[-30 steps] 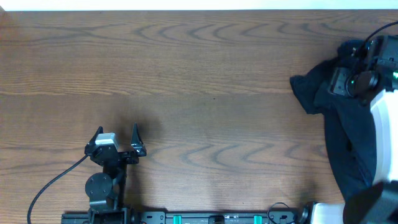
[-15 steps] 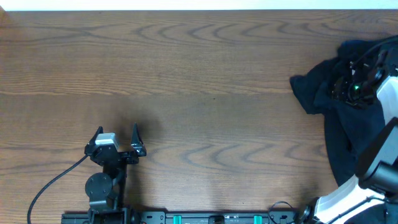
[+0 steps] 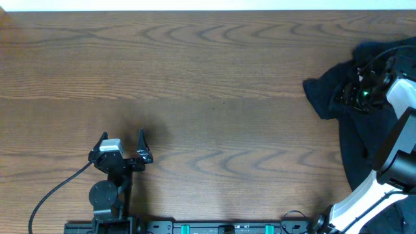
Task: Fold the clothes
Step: 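Reach the right gripper into the black T-shirt pile and grasp fabric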
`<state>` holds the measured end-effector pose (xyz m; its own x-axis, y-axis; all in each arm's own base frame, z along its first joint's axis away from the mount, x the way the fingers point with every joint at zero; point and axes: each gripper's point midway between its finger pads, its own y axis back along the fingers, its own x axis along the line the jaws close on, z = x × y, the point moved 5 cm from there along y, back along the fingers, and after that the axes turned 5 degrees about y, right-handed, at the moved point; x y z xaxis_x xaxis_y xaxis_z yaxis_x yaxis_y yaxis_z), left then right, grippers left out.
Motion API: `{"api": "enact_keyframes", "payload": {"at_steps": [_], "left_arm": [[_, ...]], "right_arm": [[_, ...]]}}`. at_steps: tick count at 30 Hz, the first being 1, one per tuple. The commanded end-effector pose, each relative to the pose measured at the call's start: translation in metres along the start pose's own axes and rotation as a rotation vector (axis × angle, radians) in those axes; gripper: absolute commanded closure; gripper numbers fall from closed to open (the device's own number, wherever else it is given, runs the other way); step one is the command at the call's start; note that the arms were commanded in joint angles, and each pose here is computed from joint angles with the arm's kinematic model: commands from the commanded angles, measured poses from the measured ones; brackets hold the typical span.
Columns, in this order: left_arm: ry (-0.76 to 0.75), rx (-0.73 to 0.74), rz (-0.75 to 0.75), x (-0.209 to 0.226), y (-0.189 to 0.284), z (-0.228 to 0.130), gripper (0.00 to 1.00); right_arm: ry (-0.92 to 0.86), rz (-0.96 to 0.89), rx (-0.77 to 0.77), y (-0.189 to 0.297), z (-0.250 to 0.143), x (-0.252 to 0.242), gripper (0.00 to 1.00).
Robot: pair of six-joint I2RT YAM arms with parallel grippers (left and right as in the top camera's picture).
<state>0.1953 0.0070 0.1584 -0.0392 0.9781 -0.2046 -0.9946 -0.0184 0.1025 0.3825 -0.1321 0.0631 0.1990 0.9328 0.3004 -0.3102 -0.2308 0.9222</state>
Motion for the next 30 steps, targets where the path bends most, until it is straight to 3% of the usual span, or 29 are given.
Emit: {"api": "enact_keyframes", "payload": {"at_steps": [1, 7, 20, 30], "left_arm": [[-0.008, 0.045, -0.007, 0.000, -0.001, -0.012, 0.02], [-0.008, 0.045, -0.007, 0.000, -0.001, -0.012, 0.02], [-0.008, 0.045, -0.007, 0.000, -0.001, -0.012, 0.02], [-0.008, 0.045, -0.007, 0.000, -0.001, -0.012, 0.02]], "right_arm": [[0.026, 0.048, -0.024, -0.002, 0.008, 0.007, 0.57], [0.040, 0.169, -0.073, 0.000, 0.016, 0.022, 0.62], [0.013, 0.037, 0.009, -0.002, 0.001, 0.006, 0.67], [-0.023, 0.010, 0.030, -0.007, -0.007, 0.002, 0.62]]}}
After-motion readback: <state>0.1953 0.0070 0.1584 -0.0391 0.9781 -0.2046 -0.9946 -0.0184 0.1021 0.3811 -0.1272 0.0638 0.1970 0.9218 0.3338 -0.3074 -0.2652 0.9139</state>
